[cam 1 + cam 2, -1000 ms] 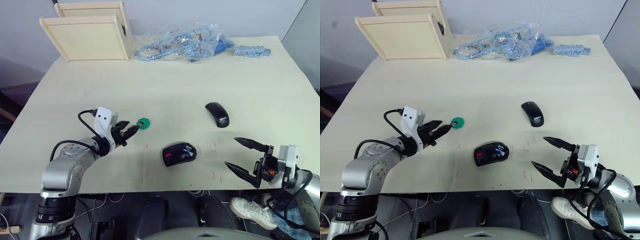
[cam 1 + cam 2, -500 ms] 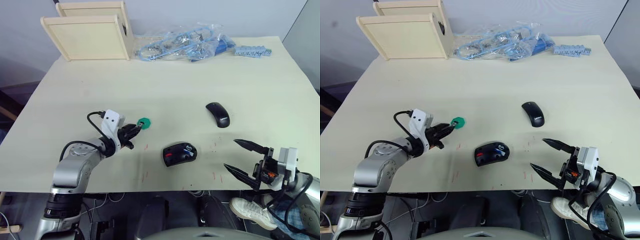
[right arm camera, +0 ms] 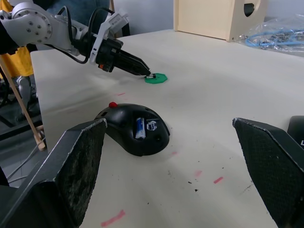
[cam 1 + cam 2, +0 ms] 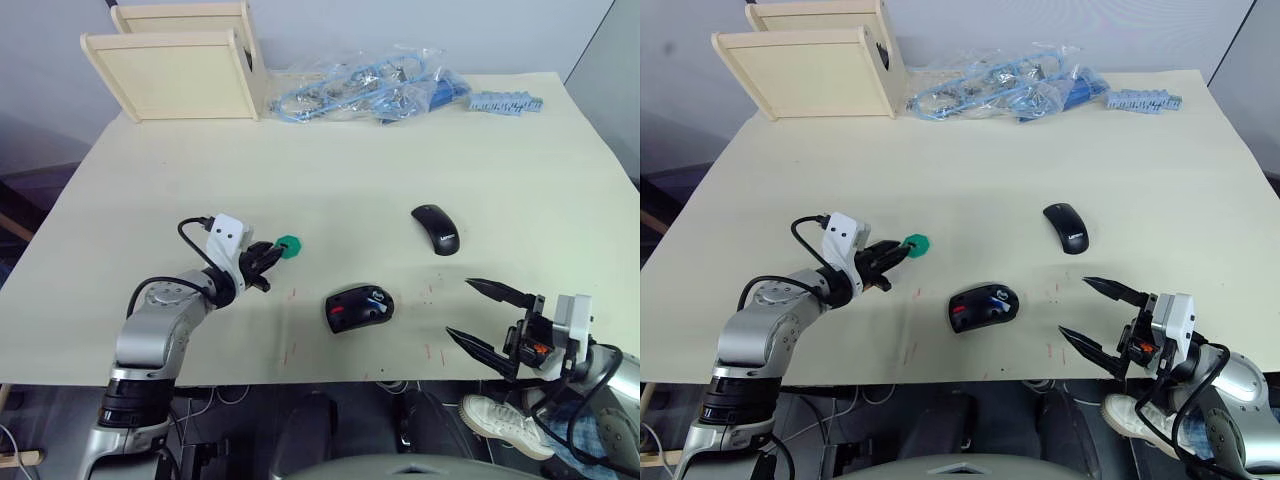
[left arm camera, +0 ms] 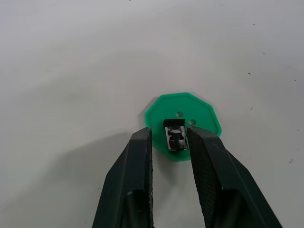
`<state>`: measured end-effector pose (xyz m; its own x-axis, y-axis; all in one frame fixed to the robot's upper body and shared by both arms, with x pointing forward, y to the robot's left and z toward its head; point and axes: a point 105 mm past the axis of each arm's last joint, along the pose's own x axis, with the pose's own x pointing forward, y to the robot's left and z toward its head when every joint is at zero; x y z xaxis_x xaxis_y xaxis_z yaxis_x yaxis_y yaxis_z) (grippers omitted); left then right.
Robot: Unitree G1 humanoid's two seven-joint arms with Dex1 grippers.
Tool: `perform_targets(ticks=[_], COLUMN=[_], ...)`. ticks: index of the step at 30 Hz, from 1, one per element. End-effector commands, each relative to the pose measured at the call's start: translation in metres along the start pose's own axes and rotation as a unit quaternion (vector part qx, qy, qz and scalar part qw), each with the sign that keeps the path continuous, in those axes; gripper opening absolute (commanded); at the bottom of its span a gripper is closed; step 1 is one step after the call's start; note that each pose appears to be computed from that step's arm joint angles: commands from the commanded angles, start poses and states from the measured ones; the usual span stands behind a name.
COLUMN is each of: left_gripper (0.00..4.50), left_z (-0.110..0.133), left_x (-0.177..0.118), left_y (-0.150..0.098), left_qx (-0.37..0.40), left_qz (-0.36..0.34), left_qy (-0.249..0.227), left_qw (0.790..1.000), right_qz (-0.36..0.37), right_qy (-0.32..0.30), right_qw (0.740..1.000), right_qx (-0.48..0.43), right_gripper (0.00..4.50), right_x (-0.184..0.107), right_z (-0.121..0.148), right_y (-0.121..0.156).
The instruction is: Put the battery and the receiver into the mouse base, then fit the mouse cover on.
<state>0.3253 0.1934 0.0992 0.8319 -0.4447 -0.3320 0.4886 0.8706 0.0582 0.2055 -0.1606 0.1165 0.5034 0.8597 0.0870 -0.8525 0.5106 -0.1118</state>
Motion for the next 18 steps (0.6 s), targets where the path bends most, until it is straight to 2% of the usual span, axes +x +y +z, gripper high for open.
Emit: perform_targets(ticks=[1,18], left_gripper=[1.26,1.26], left_z=[0.0107,0.007], left_x=[-0.0001,-0.0016], left_y=[-0.0033,-0.0026], left_qx=[0.013,0.029], left_qz=[-0.001,0.011], left_qy=[-0.015,0.0], left_qw=[1.0,1.0], right_qz=[0.003,0.001], right_qy=[-0.011,-0.012], right_qw=[1.0,1.0], right_qx=[-0.011,-0.011], right_gripper=[4.5,4.5], right_x=[0.0,0.0016], right_z=[0.0056,0.0058], right_y=[0.0023,0.002])
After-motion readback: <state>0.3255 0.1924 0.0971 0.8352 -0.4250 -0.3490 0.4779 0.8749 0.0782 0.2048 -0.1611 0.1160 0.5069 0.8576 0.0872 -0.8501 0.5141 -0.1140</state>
